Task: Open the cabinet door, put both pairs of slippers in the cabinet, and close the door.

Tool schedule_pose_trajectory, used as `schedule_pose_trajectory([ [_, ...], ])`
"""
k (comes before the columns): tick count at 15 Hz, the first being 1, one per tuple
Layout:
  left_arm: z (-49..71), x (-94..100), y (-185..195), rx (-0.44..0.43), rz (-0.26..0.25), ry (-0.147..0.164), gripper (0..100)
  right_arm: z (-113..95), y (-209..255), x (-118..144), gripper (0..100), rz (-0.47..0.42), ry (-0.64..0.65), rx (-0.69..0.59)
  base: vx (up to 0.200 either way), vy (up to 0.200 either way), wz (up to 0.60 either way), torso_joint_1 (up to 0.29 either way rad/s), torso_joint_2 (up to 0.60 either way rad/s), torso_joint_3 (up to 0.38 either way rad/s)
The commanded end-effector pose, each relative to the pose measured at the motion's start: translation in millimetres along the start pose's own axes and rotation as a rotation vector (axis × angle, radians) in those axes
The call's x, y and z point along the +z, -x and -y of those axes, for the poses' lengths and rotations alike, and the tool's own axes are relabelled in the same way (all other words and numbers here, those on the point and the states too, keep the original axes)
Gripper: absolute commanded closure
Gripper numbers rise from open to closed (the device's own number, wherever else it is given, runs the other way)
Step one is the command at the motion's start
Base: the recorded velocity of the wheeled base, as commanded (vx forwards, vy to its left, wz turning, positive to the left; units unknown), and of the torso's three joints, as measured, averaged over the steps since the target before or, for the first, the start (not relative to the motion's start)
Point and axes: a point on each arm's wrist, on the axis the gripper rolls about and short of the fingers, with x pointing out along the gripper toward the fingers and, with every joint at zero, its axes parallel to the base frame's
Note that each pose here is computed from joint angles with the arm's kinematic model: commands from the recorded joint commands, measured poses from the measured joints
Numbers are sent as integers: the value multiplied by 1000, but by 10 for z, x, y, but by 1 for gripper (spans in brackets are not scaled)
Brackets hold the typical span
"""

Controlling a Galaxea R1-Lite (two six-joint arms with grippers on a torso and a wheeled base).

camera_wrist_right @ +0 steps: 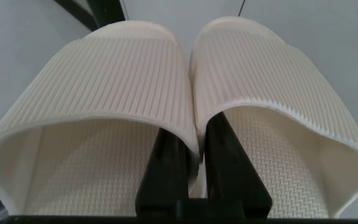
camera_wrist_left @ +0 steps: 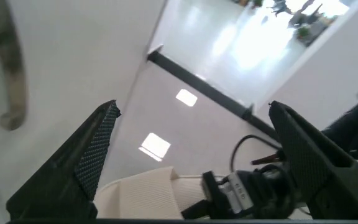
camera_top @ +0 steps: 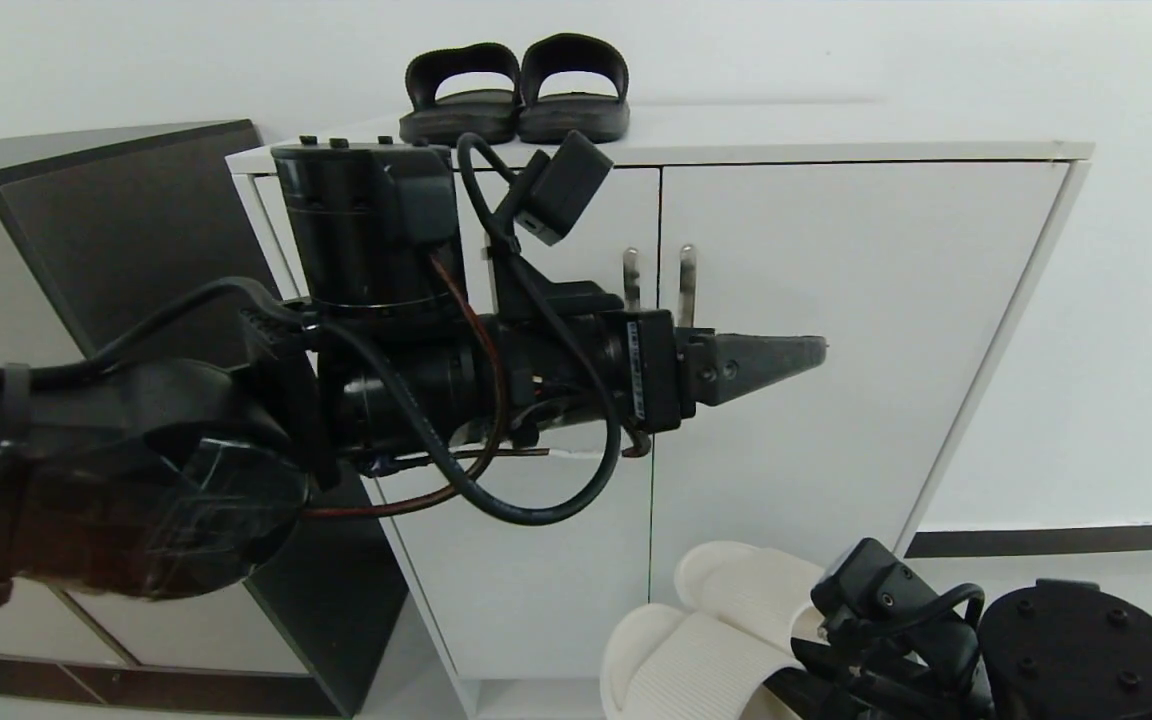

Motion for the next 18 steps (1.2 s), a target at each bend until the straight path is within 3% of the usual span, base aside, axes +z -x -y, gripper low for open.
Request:
schedule_pose_trajectory([
  [1,-72,-11,-113,-23,-9,28,0,-2,1,-3,100,-1,1,1,0,0,0,0,0,0],
  [2,-163,-14,-124,-18,-13,31,0,-3,-2,-5,100,-2,1,1,0,0,0,0,0,0],
  [9,-382,78,-58,146,47,-16,0,-7,-21,-16,100,-10,2,1,0,0,0,0,0,0],
  [16,-583,105,-148,217,72,-18,0,-9,-33,-26,100,-15,3,-1,0,0,0,0,0,0],
  [18,-613,51,-235,213,58,-11,0,-9,-32,-30,100,-17,4,-1,0,0,0,0,0,0],
])
